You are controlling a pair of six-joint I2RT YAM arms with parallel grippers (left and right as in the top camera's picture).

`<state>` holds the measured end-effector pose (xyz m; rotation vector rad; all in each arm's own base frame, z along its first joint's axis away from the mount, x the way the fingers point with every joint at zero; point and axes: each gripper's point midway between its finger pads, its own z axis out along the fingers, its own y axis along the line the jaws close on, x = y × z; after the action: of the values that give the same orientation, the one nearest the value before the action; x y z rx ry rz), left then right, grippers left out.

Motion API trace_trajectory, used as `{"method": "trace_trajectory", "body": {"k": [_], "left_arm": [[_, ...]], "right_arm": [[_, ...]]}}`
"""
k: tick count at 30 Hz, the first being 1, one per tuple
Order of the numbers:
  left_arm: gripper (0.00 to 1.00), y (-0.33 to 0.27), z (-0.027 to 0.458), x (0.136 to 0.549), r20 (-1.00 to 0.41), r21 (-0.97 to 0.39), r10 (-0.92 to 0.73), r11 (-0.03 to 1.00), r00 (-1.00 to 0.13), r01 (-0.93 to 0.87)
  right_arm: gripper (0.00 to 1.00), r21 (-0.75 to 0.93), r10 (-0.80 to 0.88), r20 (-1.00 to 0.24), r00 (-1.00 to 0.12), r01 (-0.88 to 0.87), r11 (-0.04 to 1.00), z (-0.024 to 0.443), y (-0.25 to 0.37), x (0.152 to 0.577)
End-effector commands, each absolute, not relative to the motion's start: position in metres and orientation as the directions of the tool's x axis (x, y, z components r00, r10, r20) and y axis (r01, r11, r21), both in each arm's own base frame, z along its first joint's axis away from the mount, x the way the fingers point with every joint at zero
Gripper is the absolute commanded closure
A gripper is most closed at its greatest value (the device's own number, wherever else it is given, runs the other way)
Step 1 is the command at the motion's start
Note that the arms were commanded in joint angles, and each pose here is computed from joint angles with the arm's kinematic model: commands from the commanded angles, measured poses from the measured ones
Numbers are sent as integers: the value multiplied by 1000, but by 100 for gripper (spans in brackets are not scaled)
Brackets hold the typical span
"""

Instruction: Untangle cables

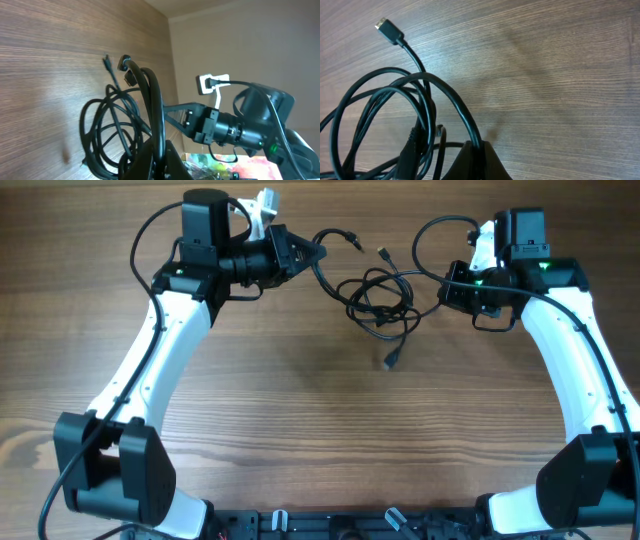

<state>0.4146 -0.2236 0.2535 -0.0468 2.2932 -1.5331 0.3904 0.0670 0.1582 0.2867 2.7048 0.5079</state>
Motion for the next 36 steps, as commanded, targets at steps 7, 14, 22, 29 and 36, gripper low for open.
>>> {"method": "trace_trajectory", "body": {"k": [7,14,22,29,36], "left_arm": [[96,-281,195,380,-291,-739,-207,669,-934,81],[96,-321,131,364,-249,-641,-176,767,-952,25],[96,-322,83,362,-148,-600,-203,797,-968,-76],[96,-316,72,359,-115,-575,-208,811,-971,-106],[96,-313,104,384,28,-744,-294,632,-955,-216]], "right_arm": [[96,407,257,-313,-915,115,906,160,71,390],[96,421,252,-294,-922,112,900,160,74,386],[96,415,245,-278,-929,114,903,157,74,382],[50,368,182,-281,-942,69,927,153,69,375],[49,402,93,-284,-954,-31,915,155,64,367]]}}
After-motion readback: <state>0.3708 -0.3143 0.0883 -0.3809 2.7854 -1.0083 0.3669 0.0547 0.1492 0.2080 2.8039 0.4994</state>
